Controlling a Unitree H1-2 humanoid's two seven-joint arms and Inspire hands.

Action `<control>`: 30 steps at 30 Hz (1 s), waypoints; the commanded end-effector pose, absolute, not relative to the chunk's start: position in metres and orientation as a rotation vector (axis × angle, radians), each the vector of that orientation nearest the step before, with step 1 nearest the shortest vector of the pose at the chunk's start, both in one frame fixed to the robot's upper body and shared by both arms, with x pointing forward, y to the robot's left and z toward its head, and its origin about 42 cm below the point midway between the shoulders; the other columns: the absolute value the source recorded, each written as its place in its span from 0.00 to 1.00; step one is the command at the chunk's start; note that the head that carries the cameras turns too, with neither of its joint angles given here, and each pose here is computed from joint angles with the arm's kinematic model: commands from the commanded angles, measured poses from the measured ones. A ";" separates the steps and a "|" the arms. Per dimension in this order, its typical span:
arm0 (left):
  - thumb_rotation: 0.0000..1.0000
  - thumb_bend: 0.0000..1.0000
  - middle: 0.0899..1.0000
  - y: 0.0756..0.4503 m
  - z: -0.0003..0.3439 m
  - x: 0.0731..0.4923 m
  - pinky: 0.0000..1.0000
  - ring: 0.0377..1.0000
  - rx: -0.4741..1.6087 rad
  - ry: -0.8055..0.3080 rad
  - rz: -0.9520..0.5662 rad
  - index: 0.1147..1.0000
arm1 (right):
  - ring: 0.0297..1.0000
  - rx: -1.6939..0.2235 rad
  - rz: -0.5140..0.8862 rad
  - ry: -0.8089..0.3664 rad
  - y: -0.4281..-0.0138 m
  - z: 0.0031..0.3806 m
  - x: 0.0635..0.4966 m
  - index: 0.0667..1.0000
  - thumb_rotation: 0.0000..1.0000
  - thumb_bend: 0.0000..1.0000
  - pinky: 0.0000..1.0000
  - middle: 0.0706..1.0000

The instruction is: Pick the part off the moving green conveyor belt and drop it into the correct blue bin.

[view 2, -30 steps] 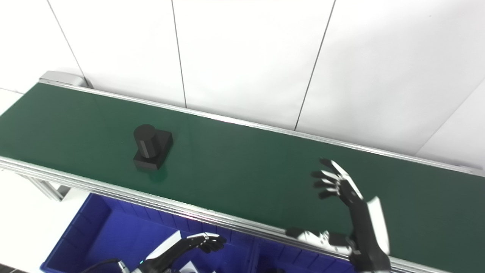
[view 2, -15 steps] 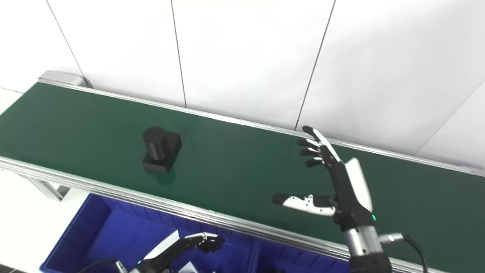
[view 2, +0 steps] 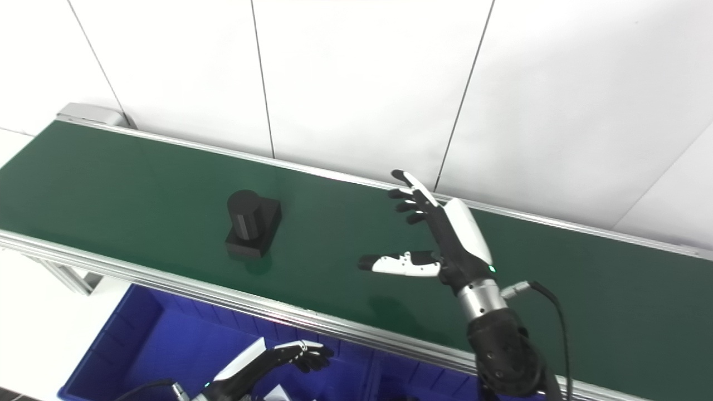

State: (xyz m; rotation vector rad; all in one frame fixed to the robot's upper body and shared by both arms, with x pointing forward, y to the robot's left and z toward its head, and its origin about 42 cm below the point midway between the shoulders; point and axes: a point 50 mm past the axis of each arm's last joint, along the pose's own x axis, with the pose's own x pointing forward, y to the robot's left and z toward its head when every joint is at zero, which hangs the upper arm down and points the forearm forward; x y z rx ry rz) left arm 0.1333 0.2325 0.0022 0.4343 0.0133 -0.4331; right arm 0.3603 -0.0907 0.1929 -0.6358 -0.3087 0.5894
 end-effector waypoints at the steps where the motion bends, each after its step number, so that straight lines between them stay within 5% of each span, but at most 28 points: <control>1: 0.17 1.00 0.72 0.233 0.011 0.138 0.67 0.70 0.424 -0.051 -0.427 0.77 | 0.73 -0.630 0.569 -0.371 -0.077 0.215 0.369 0.92 0.44 0.89 0.64 0.80; 11: 0.17 1.00 0.71 0.234 0.013 0.138 0.67 0.70 0.427 -0.058 -0.426 0.76 | 0.77 -0.652 0.613 -0.349 -0.059 0.213 0.378 0.94 0.46 0.89 0.70 0.81; 25: 0.15 1.00 0.71 0.236 0.012 0.139 0.69 0.71 0.429 -0.052 -0.431 0.76 | 0.73 -0.733 0.694 -0.340 -0.012 0.211 0.386 0.94 0.49 0.93 0.60 0.81; 30: 0.15 1.00 0.72 0.235 0.011 0.141 0.70 0.71 0.424 -0.048 -0.439 0.76 | 0.79 -0.725 0.717 -0.321 0.001 0.204 0.390 0.94 0.49 0.92 0.67 0.85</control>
